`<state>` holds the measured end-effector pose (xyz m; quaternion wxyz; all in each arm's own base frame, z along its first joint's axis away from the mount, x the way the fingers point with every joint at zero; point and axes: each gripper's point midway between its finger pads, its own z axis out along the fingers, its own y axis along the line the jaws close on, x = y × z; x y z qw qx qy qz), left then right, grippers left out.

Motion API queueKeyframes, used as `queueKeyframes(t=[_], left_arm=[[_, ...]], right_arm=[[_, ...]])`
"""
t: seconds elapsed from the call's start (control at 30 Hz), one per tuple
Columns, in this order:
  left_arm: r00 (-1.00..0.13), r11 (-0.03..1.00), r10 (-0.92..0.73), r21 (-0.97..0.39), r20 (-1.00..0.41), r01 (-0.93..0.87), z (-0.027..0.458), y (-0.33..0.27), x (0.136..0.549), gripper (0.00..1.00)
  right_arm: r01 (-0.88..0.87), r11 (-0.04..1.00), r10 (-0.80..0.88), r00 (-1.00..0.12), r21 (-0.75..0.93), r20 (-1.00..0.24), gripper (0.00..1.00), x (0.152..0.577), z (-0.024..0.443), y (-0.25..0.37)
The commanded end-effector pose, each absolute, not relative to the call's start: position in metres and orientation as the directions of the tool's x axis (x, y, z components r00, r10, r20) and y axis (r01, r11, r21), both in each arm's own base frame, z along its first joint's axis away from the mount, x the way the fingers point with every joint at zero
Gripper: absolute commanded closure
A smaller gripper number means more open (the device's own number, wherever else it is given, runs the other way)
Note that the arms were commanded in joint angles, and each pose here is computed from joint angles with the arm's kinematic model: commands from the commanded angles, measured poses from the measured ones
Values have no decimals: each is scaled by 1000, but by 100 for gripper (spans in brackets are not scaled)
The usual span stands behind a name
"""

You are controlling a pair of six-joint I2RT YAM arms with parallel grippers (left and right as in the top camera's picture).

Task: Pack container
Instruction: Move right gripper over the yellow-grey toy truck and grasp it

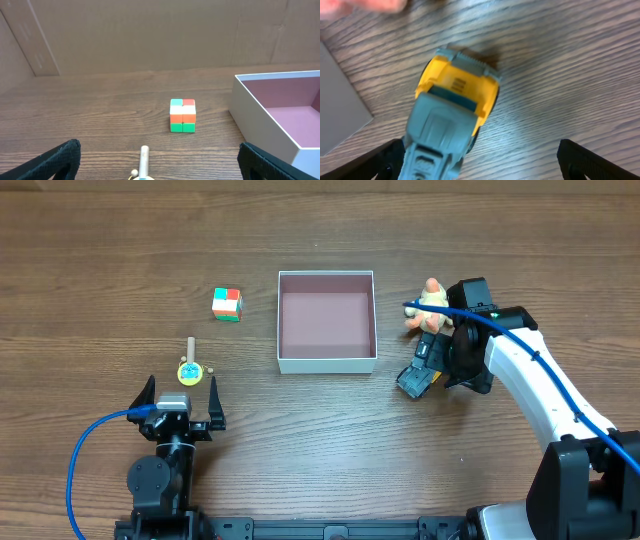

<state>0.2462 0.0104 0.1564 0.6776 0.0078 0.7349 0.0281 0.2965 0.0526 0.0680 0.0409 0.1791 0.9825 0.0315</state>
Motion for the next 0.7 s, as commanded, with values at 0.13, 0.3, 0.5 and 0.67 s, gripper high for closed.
queueKeyframes(t=[0.13,0.3,0.5,0.67], left_arm=[[-76,998,59,61,-995,-28,157,11,246,0],[-76,998,59,61,-995,-28,157,11,246,0],[-76,998,59,61,-995,-28,157,11,246,0],[-76,998,59,61,-995,-28,157,11,246,0]], right_arm=[[497,859,504,-863,123,-33,0,296,71,60],[567,814,574,-818,130,-30,0,298,71,60],[578,805,589,-805,136,-68,0,307,72,59],[578,810,586,-807,102,-74,0,303,66,58]])
